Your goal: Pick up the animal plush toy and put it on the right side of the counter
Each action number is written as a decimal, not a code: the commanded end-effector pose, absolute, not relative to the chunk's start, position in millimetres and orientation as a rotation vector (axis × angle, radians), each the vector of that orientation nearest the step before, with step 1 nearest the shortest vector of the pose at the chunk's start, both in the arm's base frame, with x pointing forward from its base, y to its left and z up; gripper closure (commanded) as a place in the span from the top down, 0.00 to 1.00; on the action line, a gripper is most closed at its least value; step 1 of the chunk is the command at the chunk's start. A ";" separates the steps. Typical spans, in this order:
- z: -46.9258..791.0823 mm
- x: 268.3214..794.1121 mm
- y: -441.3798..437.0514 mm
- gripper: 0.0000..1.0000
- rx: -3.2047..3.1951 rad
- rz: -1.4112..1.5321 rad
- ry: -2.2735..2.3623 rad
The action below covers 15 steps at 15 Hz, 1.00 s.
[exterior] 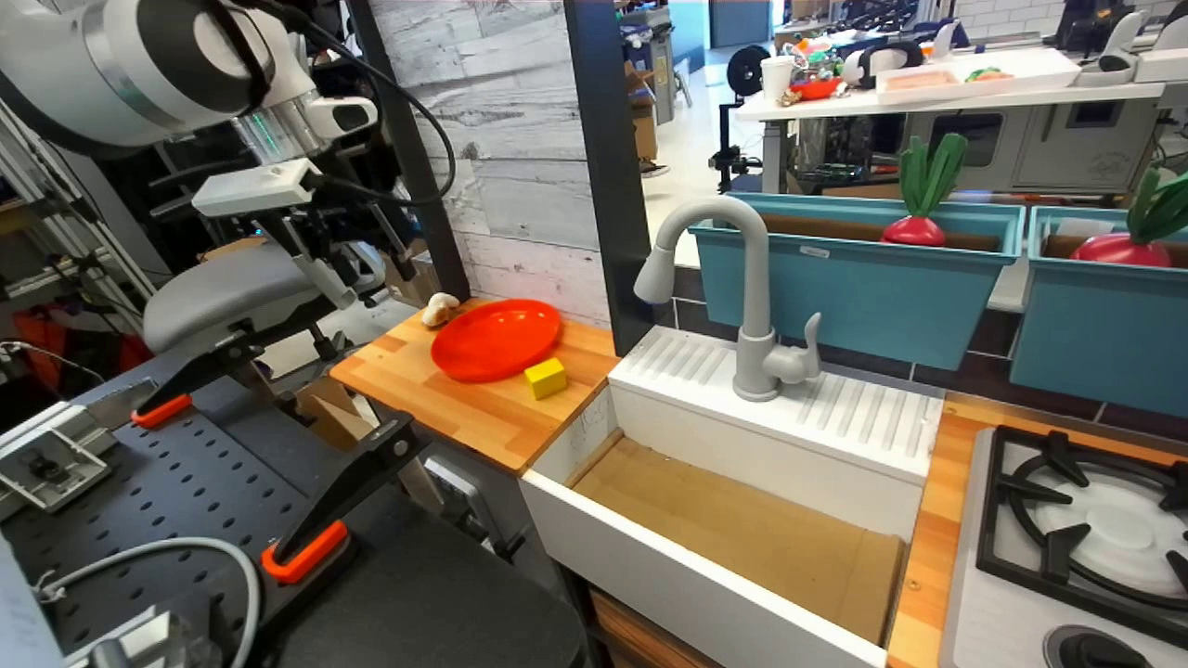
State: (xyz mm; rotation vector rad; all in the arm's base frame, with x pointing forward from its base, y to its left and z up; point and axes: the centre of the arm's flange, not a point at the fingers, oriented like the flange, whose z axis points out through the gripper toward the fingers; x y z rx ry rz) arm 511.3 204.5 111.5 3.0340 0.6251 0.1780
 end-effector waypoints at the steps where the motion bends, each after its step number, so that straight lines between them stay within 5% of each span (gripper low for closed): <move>1: 63.7 545.8 234.6 1.00 3.010 0.233 0.658; 10: 11.5 599.1 272.3 1.00 3.013 0.311 0.658; 11: 7.9 603.4 272.5 0.95 3.018 0.316 0.645; 12: 4.8 607.0 272.4 0.74 3.016 0.322 0.637; 15: -1.6 612.2 270.8 0.63 3.020 0.336 0.616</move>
